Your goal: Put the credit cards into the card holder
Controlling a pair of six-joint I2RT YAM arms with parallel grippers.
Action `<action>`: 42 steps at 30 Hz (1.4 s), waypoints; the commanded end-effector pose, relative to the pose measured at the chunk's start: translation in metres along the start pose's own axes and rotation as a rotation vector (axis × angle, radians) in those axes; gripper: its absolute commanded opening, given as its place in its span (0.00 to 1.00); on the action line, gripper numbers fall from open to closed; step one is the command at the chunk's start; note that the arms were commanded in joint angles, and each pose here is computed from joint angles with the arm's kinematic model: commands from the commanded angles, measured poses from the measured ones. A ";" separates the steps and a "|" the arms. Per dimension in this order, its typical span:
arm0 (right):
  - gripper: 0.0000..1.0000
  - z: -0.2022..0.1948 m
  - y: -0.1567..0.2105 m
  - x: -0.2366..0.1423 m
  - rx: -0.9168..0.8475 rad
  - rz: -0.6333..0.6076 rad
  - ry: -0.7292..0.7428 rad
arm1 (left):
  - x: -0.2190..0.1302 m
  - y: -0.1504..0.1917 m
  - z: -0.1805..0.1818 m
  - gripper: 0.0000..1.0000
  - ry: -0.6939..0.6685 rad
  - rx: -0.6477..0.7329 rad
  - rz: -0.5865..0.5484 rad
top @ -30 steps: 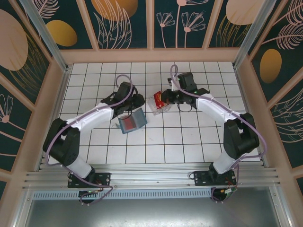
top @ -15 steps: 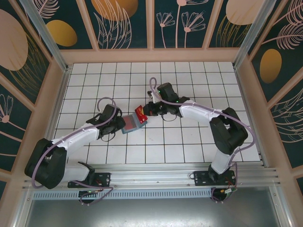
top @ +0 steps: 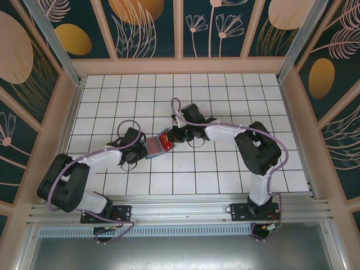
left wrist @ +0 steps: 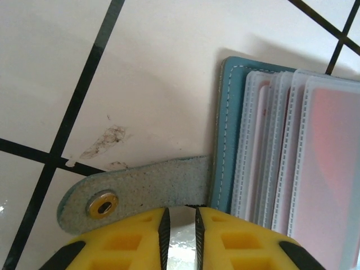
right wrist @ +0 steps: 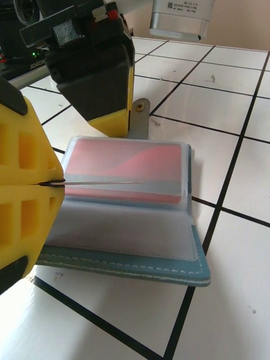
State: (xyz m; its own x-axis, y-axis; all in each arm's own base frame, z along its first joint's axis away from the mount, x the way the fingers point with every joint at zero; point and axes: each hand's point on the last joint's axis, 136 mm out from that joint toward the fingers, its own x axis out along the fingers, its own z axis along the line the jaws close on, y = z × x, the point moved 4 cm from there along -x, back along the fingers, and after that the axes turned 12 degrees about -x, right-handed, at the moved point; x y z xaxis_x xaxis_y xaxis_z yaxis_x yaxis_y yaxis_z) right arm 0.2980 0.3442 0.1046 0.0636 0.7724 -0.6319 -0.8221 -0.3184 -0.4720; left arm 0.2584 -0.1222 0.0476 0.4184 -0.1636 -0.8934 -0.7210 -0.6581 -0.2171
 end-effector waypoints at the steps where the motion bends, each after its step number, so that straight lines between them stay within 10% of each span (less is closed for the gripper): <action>1: 0.06 0.006 -0.012 0.005 -0.016 -0.032 -0.023 | 0.010 0.000 0.000 0.21 0.004 0.009 0.007; 42: 0.06 -0.013 -0.007 0.029 0.060 -0.014 -0.021 | 0.014 0.004 -0.002 0.20 0.016 0.010 0.031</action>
State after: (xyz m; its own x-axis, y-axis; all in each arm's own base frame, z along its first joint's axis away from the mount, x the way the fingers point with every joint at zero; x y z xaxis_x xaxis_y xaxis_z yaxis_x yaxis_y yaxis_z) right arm 0.3106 0.3583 0.0838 0.0494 0.7845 -0.6182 -0.8497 -0.2923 -0.4388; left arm 0.2606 -0.1222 0.0456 0.4162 -0.1615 -0.8948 -0.7210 -0.6582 -0.2166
